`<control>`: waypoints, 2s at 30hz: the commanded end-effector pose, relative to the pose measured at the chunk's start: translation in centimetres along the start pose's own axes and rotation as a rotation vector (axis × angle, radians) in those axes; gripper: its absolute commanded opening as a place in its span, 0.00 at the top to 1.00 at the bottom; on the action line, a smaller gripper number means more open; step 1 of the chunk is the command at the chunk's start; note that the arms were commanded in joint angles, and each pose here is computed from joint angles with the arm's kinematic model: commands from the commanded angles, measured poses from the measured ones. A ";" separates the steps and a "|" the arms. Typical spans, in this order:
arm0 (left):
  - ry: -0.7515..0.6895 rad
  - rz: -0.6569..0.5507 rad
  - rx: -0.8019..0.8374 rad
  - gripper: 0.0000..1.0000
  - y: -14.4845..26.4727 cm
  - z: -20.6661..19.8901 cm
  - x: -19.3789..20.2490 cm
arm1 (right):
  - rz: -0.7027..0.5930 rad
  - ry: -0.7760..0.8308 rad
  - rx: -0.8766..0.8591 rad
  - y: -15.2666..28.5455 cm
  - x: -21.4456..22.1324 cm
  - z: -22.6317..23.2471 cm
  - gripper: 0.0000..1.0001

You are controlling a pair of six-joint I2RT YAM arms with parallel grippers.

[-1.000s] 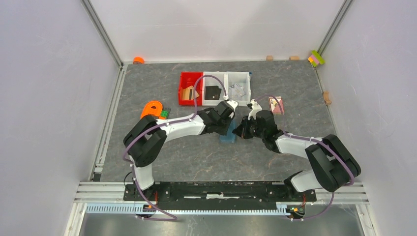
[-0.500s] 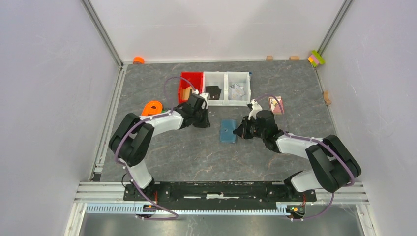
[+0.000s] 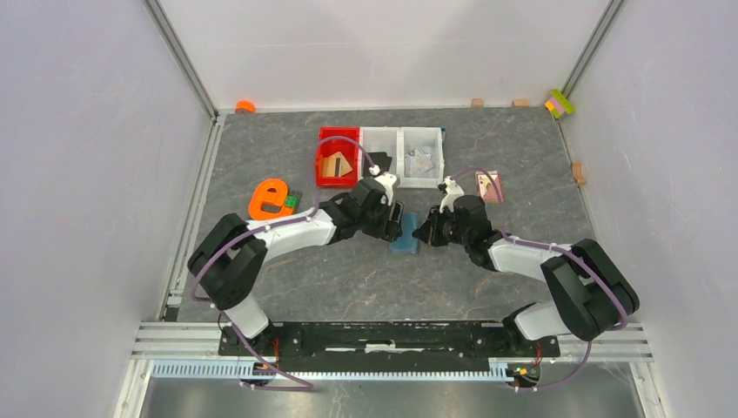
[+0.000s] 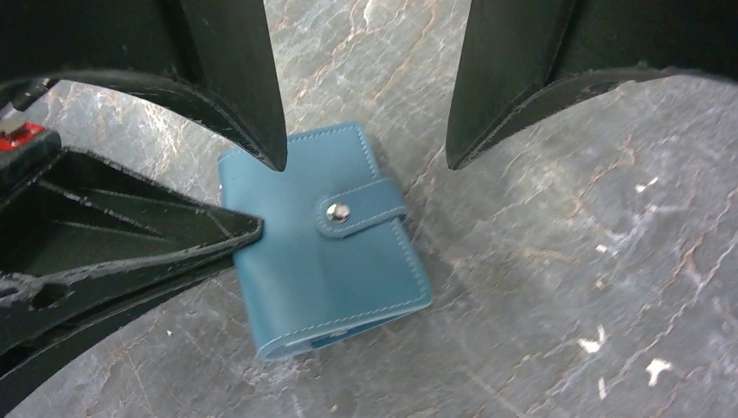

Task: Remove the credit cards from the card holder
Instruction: Open the card holder at the center of the board.

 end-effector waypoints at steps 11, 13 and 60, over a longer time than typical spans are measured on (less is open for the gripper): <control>-0.115 -0.024 -0.159 0.39 -3.2 -0.1 -1.2 | -0.019 0.021 -0.045 0.0 -0.6 0.7 1.00; -0.084 -0.019 -0.177 0.50 -3.3 0.5 -1.3 | -0.018 0.023 -0.040 0.0 -0.6 0.7 1.00; 0.145 0.100 0.015 0.45 -2.8 2.4 -0.5 | 0.002 0.032 0.011 -0.2 -0.5 -0.2 0.91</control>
Point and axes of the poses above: each gripper's point midway between its finger pads, its own y axis back along the fingers, its own z axis along the line the jaws close on, x = y × z, the point moved 2 cm from there along y, back along the fingers, and after that the axes turned 11 degrees about y, right-handed, at the moved point
